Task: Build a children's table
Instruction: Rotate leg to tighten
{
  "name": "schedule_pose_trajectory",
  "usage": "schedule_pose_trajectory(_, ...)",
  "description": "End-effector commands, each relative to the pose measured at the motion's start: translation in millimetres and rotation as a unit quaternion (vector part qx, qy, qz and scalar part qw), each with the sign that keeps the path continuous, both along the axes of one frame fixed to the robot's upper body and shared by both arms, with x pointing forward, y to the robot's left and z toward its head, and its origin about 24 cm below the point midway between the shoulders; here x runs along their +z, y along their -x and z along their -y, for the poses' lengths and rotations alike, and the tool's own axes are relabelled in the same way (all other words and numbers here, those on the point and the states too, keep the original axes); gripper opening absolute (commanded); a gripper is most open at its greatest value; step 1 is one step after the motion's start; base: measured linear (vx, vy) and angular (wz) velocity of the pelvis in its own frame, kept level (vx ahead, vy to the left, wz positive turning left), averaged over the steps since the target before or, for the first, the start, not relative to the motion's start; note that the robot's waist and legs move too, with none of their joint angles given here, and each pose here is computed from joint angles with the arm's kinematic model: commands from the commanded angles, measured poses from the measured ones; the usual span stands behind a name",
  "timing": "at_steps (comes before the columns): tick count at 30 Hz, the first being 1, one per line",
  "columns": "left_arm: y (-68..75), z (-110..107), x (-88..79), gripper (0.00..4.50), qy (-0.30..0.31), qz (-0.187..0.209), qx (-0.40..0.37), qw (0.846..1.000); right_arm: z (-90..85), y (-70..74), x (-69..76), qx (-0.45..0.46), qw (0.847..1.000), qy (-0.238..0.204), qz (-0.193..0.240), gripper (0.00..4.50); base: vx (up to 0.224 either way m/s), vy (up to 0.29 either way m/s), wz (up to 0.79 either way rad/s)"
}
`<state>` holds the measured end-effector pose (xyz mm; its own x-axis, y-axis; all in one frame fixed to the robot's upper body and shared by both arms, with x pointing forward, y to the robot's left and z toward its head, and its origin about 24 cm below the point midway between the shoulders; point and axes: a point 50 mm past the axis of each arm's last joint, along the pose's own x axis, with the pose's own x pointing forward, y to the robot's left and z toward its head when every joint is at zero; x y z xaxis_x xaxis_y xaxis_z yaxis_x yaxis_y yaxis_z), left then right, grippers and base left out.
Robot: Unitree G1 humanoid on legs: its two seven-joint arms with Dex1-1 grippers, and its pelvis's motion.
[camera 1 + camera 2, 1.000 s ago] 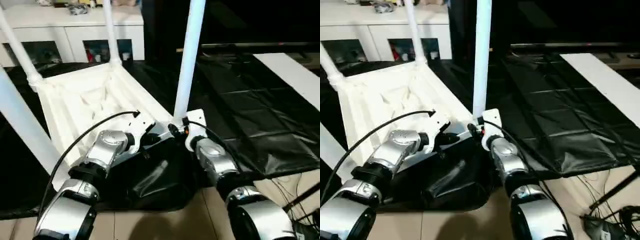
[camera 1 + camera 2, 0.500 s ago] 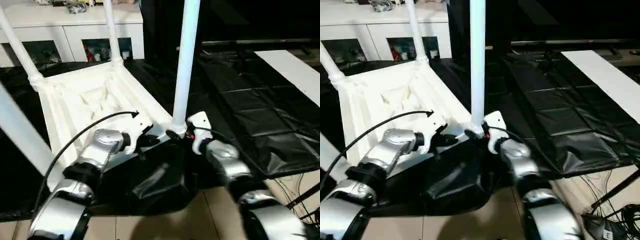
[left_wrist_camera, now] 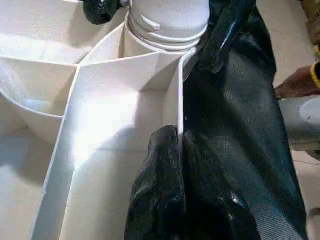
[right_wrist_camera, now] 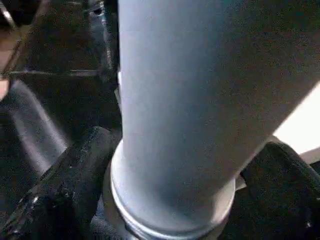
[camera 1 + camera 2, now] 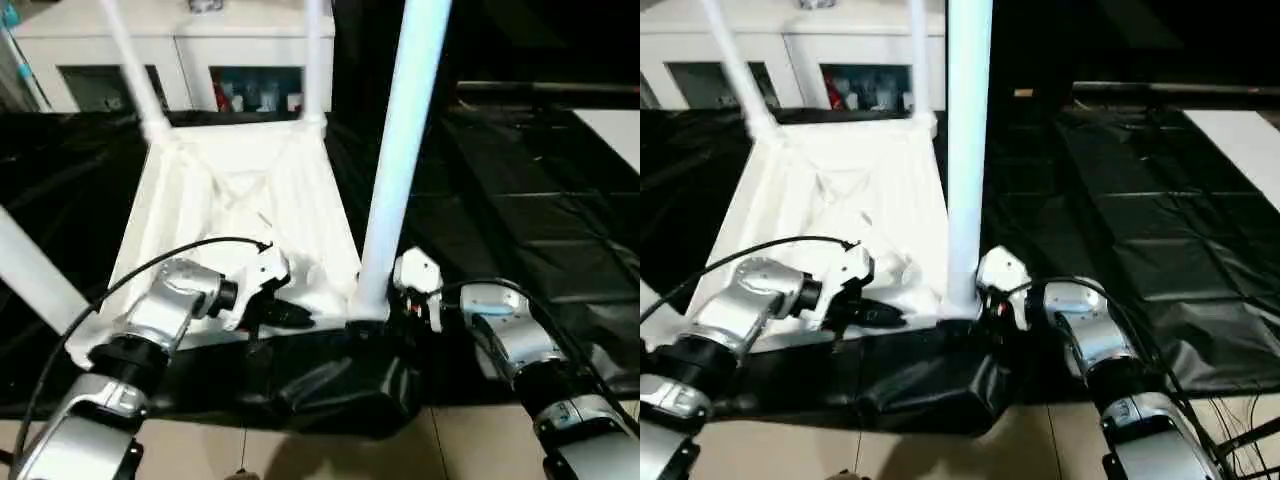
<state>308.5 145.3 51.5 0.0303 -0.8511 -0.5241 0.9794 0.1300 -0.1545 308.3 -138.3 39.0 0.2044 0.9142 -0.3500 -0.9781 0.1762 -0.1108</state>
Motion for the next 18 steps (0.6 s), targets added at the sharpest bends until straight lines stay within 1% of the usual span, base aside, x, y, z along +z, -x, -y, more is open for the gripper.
schedule_pose_trajectory(1, 9.3, 6.0, -8.4, 0.0, -0.005, -0.03, -0.036, 0.999, 0.2, -0.5, 3.8, 0.015, 1.0, 0.003, -0.005, 4.08, 0.0, 0.0, 0.0)
schedule_pose_trajectory(10, 9.9, 4.7, -6.0, 0.0, -0.005, -0.029, -0.031, 0.999, 1.7, -2.0, 11.2, 0.022, 0.999, -0.021, -0.021, 4.08, 0.0, 0.0, 0.0)
schedule_pose_trajectory(11, 9.9, 4.7, -6.0, 0.0, -0.005, -0.029, -0.03, 0.999, 2.2, -1.9, 11.3, 0.022, 0.999, -0.024, -0.024, 3.84, 0.0, 0.0, 0.0)
schedule_pose_trajectory(14, 9.6, 4.4, -6.3, 0.0, -0.005, -0.028, -0.028, 0.999, 5.1, -0.4, 9.1, 0.025, 0.999, -0.019, -0.035, 3.7, 0.0, 0.0, 0.0)
schedule_pose_trajectory(16, 9.7, 4.8, -6.4, 0.0, -0.006, -0.028, -0.027, 0.999, 6.4, 0.3, 7.6, 0.025, 0.999, -0.014, -0.037, 3.4, 0.0, 0.0, 0.0)
schedule_pose_trajectory(18, 9.4, 4.7, -6.1, 0.0, -0.006, -0.027, -0.026, 0.999, 7.6, 0.9, 5.6, 0.023, 0.999, -0.007, -0.038, 3.28, 0.0, 0.0, 0.0)
